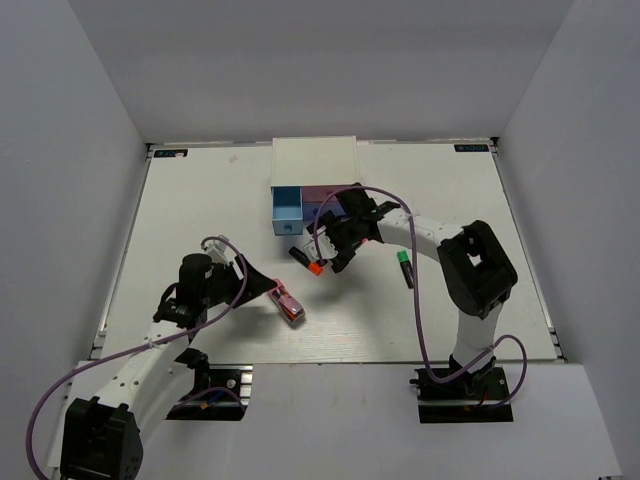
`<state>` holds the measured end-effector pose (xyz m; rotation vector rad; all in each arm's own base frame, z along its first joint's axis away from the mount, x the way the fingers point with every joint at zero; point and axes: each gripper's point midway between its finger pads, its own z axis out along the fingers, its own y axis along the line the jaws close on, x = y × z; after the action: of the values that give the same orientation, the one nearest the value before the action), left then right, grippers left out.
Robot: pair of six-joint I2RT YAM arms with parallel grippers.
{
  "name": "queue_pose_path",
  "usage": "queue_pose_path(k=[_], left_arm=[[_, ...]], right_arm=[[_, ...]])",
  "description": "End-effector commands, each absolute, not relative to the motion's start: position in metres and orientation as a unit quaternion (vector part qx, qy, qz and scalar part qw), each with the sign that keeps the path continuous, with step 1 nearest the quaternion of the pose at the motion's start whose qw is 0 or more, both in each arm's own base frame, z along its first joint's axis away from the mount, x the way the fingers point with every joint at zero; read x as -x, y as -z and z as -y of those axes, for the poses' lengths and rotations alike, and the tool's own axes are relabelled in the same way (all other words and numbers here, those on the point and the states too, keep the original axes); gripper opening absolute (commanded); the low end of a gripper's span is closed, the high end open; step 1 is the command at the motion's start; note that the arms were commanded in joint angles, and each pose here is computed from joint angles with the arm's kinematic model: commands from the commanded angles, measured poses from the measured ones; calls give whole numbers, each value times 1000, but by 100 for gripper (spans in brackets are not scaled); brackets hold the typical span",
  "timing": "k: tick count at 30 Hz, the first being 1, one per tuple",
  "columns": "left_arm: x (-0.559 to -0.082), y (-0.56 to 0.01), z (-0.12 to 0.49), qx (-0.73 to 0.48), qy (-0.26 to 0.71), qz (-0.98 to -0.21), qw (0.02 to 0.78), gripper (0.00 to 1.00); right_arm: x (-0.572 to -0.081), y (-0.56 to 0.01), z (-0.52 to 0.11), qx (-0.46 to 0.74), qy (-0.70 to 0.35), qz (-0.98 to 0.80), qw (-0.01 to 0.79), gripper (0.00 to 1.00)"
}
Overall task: Sort the stationery into containers
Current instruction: Pick up the stationery from the center of the board.
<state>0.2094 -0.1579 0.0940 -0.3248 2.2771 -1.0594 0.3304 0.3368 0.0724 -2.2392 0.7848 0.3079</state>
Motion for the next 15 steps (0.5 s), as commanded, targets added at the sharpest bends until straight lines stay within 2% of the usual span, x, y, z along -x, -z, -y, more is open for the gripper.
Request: queue_pose_path(k=[1,15], left_arm=[[-207,-91,157,124,400,-856,302,75],[-205,-88,157,129,400,-858,296,75]], right_arm=[[-343,-83,-353,876,-97,-271,388,90],[-338,-59,-352,906,-90,-214,353,90]])
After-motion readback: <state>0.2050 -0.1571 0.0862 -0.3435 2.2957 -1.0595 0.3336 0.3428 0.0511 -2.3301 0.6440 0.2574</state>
